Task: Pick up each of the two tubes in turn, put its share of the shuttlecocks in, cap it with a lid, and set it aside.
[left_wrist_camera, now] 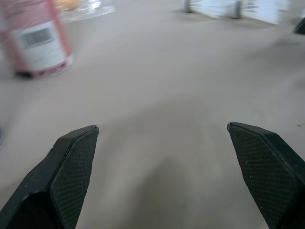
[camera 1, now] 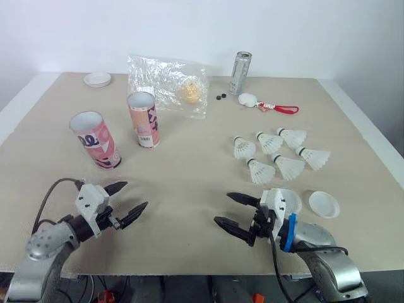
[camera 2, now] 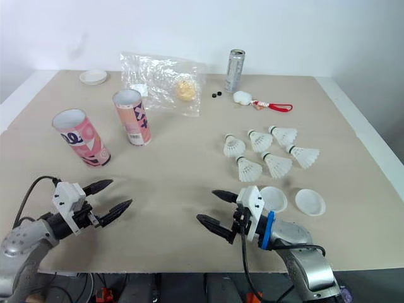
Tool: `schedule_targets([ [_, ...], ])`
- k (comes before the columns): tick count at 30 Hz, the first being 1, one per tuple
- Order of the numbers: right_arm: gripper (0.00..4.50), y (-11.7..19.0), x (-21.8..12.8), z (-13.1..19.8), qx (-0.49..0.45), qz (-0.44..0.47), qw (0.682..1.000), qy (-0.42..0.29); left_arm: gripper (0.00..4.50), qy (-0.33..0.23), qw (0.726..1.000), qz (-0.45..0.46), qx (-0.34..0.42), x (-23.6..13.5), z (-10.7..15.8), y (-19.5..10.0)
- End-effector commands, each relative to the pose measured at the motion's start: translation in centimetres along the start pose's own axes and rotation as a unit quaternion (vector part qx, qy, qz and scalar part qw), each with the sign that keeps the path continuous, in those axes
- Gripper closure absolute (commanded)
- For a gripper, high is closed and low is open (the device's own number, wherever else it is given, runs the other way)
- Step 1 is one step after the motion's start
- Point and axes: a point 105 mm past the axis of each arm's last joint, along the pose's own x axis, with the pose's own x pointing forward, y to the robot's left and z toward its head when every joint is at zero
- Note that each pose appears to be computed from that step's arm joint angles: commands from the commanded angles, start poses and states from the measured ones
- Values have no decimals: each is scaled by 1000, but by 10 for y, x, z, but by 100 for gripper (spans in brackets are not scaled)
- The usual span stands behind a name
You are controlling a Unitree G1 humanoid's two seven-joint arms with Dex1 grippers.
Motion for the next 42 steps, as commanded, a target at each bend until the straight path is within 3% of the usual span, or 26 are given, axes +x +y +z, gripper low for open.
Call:
schedule_targets([
  [1, 2, -5, 10, 45, -39, 22, 998, -51, 0, -20, 997, 76, 15, -6, 15, 10],
  [8, 2, -25, 45, 89, -71, 107, 990, -63, 0, -29, 970, 242, -3, -16, 13, 31],
  [17, 2, -50, 70, 90, -111, 156, 981, -41, 0, -56, 929, 364, -48, -11, 9, 62],
  [24, 2, -69, 78, 90, -115, 160, 980, -26, 0, -61, 929, 358, -63, 2, 6, 80],
  [42, 2, -72, 80, 99, -136, 145, 979, -41, 0, -39, 951, 303, -40, 47, 5, 108],
])
